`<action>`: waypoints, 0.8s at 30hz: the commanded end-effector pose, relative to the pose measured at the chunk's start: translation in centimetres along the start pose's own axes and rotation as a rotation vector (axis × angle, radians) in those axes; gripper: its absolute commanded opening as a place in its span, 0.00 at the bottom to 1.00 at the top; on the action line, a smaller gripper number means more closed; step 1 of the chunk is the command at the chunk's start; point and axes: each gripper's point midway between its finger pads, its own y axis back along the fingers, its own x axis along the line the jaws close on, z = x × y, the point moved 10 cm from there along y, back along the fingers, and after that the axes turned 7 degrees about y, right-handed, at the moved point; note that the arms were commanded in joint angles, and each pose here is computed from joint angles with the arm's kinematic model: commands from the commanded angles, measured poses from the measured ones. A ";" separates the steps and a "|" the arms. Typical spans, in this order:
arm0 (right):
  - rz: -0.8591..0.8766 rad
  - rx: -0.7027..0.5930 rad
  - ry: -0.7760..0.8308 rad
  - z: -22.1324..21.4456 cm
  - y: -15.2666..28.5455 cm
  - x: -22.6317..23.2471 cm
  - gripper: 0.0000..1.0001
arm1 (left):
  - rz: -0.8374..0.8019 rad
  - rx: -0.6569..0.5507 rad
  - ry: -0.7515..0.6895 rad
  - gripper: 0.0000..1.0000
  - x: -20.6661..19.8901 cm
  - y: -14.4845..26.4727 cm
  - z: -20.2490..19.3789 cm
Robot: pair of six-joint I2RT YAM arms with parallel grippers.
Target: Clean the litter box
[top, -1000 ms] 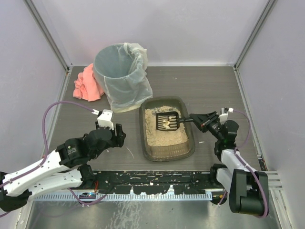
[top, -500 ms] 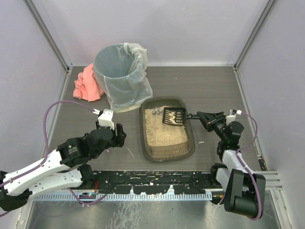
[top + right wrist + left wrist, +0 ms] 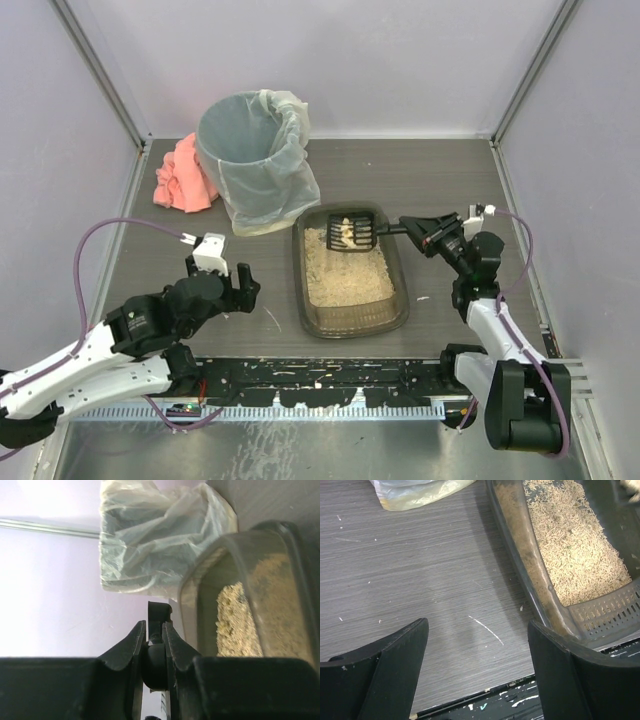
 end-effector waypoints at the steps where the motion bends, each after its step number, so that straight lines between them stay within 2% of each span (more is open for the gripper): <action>1: 0.094 -0.063 0.063 1.9 -1.3 4.5 0.01 | 0.028 -0.017 0.021 0.82 1.0 0.5 -0.3; 9: 0.112 -0.075 0.089 3.3 -7.0 10.8 0.01 | 0.098 -0.053 0.064 0.85 3.0 1.5 -0.9; 15: 0.131 -0.131 0.098 4.6 -12.5 14.7 0.01 | 0.061 -0.105 0.104 0.87 3.7 1.9 -1.0; 18: 0.183 -0.155 0.157 5.2 -15.2 17.6 0.01 | 0.054 -0.109 0.111 0.87 3.8 1.9 -1.2; 24: 0.226 -0.201 0.374 5.3 -20.1 21.5 0.01 | 0.044 -0.112 0.103 0.87 3.9 2.5 -0.7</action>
